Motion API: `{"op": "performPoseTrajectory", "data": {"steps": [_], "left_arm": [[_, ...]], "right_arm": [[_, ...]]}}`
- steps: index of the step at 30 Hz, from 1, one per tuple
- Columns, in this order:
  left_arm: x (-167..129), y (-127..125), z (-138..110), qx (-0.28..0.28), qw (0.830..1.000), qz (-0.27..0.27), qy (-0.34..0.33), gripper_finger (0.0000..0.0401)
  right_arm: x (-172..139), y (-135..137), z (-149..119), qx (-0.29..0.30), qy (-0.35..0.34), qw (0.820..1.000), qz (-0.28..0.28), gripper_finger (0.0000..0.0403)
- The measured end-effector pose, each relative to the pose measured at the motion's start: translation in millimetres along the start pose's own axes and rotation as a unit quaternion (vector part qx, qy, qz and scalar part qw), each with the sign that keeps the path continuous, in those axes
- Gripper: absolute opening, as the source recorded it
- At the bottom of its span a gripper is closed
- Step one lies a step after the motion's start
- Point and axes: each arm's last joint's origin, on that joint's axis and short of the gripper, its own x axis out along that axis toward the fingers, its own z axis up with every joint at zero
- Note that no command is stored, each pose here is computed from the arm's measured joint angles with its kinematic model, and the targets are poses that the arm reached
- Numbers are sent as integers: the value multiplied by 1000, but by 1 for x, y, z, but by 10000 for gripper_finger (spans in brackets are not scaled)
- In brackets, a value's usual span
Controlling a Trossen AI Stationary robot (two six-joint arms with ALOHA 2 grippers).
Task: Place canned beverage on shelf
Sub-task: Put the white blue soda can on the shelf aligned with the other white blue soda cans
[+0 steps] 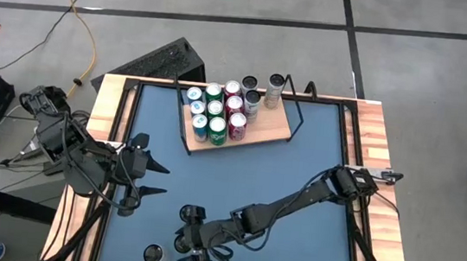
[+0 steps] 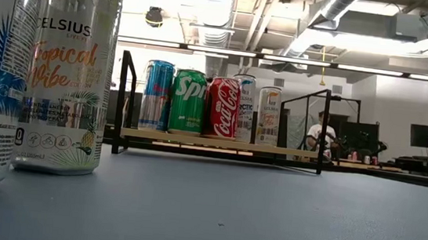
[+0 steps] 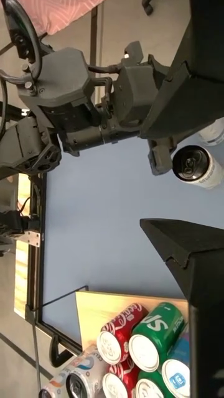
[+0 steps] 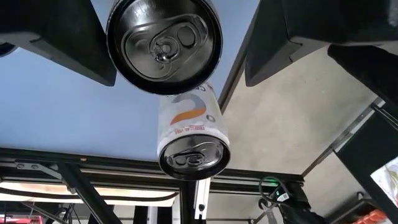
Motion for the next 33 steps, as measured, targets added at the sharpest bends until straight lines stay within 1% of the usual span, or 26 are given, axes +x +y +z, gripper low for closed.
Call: {"op": "performPoseTrajectory", "data": {"steps": [7,13,18,25,30,33], "left_arm": [[0,0,0,0,1000,1,0,206],[0,0,0,1,1000,1,0,206],[0,0,0,4,1000,2,0,206],[0,1,0,12,1000,13,-5,206],[0,1,0,11,1000,14,-6,206],[0,1,0,11,1000,14,-6,206]], "right_arm": [[1,-3,-1,1,2,1000,0,338],[2,-6,-5,0,22,1000,-5,314],[2,-9,-8,24,37,999,-25,282],[2,-8,-7,31,28,999,-34,216],[1,-2,-8,60,21,997,-52,216],[-6,8,-8,66,28,993,-90,216]]}}
